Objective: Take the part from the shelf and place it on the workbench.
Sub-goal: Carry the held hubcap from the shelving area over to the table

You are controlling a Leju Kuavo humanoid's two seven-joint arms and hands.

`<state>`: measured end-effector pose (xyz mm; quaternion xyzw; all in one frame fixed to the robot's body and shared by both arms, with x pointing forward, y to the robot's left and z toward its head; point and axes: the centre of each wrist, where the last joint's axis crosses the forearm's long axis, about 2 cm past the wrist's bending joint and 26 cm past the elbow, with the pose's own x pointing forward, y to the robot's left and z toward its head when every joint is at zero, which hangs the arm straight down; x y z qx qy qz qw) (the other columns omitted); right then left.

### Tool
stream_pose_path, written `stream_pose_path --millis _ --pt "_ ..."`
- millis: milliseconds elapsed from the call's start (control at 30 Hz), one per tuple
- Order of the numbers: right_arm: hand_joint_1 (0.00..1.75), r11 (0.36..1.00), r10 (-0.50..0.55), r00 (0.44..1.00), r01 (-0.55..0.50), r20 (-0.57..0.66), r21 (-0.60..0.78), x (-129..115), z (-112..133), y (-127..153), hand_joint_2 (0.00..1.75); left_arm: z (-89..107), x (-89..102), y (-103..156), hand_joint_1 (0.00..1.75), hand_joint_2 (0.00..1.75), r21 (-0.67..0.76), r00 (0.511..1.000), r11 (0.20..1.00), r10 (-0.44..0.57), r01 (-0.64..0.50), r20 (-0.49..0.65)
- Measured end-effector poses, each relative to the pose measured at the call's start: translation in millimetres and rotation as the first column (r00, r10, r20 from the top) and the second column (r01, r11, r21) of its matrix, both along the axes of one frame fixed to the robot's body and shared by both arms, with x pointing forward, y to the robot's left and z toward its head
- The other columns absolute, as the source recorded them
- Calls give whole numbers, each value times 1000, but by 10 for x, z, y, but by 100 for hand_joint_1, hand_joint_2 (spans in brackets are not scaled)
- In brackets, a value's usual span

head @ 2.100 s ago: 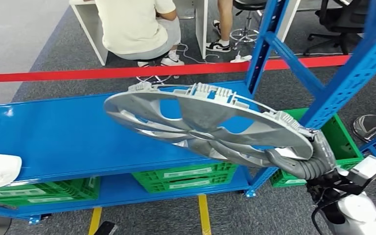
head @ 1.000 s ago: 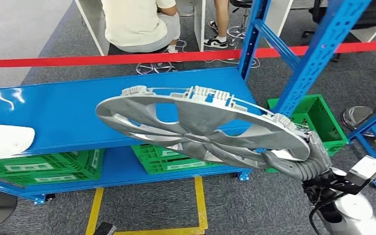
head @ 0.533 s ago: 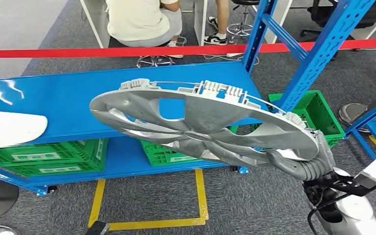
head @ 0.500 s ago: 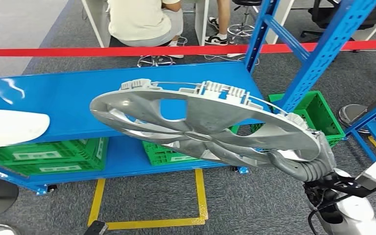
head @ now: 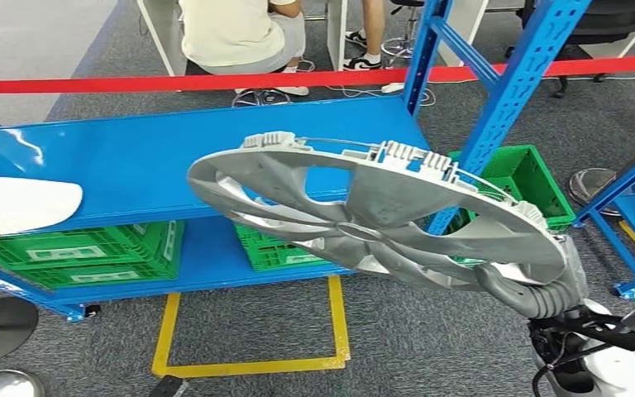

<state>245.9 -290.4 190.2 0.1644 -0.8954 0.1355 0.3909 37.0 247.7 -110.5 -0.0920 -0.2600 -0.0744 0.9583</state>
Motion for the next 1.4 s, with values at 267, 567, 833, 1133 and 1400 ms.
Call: stream_pose_path --millis 267,567,833,1133,1400 --pt "175 1000 -18 1000 18 8 4 -87 -78 -65 175 -2 16 39 0 175 16 1000 1000 -7 7 1" --pt "175 1000 -16 999 16 30 5 -79 -44 -110 175 6 107 83 0 175 26 999 999 -20 19 30" --pt "175 1000 -25 999 25 40 9 -56 -21 -118 175 10 162 116 0 175 33 999 999 -20 19 46" --pt "175 1000 -27 998 26 51 16 -27 12 -115 175 11 177 134 0 175 29 998 1000 9 -11 56" --pt "175 1000 -23 998 22 55 19 -19 21 -100 175 10 169 132 0 175 29 998 1000 7 -9 56"
